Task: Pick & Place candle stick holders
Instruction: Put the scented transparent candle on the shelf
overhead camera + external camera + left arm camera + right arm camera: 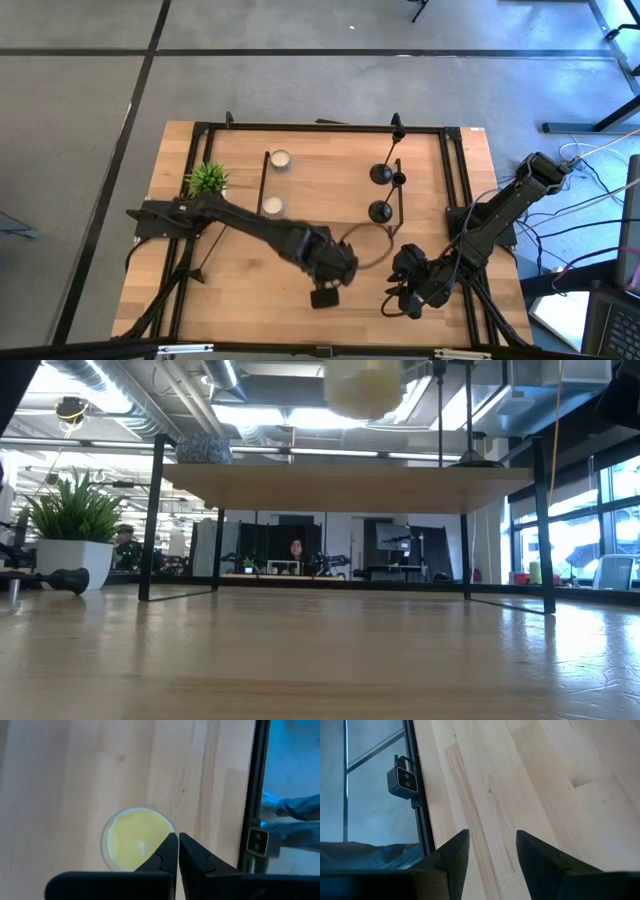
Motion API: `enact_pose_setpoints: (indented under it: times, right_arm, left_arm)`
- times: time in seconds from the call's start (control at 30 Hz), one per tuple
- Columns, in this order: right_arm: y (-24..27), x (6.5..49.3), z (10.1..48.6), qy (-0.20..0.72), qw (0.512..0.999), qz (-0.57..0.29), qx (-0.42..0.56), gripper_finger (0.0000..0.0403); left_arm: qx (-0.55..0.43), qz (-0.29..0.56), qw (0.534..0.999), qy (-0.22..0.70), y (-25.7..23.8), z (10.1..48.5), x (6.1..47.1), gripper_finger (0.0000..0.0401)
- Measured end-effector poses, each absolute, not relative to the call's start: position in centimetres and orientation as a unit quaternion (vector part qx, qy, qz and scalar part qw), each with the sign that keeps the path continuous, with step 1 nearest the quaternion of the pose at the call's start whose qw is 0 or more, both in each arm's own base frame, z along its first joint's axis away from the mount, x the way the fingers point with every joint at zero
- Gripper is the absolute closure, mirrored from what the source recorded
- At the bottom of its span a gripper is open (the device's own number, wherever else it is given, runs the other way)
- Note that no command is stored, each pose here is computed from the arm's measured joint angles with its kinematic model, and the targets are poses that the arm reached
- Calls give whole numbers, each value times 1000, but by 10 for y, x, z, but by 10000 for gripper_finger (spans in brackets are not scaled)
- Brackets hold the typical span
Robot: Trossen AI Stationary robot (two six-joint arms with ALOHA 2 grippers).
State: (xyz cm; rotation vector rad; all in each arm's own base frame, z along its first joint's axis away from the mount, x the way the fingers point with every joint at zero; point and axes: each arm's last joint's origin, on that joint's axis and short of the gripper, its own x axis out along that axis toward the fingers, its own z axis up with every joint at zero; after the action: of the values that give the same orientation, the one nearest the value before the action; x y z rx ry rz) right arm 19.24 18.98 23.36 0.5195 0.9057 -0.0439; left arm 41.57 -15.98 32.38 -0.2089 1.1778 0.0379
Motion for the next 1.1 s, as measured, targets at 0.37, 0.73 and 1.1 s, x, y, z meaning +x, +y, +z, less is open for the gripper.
enact_pose_setpoints:
  times: [0.37, 0.73, 1.1]
  right_arm:
    - [190, 192, 233, 433, 867, -22, 247, 236]
    - [190, 192, 234, 433, 866, -22, 250, 236]
    - [193, 188, 233, 440, 863, -15, 250, 235]
  left_arm:
    - [-98, 170, 809, 554, -70, 377, 378, 399]
    - [-159, 226, 786, 554, 26, 380, 378, 399]
    - [-129, 208, 757, 605, 28, 355, 375, 399]
